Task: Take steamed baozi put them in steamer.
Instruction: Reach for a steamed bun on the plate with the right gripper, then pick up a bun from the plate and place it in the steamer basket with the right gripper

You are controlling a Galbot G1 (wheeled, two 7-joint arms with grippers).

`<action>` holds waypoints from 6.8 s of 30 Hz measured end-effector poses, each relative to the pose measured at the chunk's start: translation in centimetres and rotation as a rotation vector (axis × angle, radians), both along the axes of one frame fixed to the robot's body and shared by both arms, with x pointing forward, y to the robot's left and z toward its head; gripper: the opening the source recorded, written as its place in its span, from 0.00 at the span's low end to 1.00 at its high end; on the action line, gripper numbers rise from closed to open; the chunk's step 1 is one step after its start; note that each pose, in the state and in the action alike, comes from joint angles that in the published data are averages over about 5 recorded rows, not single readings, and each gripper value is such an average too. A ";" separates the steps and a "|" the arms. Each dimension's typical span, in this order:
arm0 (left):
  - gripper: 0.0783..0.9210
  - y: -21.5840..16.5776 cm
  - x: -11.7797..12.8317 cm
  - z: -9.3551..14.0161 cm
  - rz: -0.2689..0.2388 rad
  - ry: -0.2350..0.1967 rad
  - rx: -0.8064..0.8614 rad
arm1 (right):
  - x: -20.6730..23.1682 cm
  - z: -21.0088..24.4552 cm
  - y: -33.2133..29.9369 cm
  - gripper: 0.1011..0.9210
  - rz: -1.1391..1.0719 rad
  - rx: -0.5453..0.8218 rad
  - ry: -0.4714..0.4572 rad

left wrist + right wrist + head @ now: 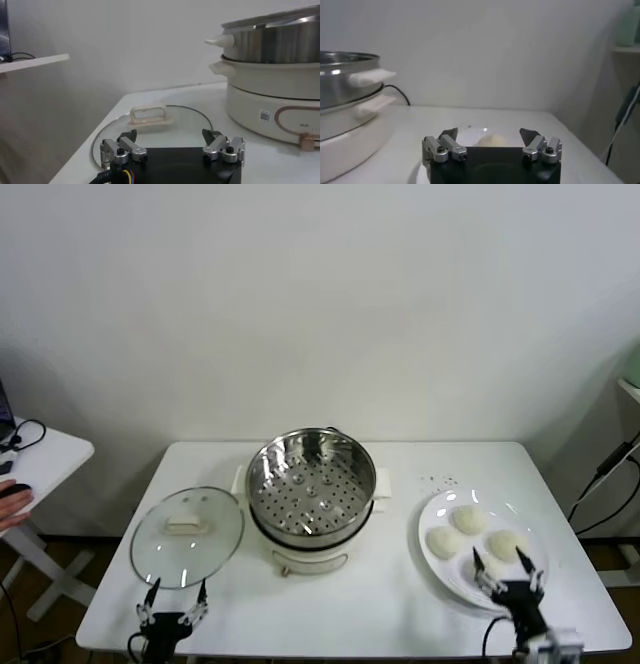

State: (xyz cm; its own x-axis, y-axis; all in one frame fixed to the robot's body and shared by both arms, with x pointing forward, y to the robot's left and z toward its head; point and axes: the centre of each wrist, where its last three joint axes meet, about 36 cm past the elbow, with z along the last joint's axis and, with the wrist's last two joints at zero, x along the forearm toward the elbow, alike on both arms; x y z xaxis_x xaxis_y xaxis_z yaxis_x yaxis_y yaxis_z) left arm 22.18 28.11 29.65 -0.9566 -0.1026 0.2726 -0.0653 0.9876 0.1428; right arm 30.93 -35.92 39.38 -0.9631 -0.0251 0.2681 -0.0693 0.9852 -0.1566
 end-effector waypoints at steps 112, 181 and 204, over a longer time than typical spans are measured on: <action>0.88 0.4 0.0 -2.1 -0.071 -0.010 0.057 | 33.0 6.3 -3.5 0.64 1.077 -0.940 0.913; 0.88 0.5 0.2 -2.0 -0.053 -0.024 0.066 | 42.0 22.8 29.6 0.60 2.161 -1.762 -0.216; 0.88 0.3 0.2 -1.9 -0.059 -0.033 0.066 | 43.3 21.5 30.5 0.88 2.112 -1.743 -0.228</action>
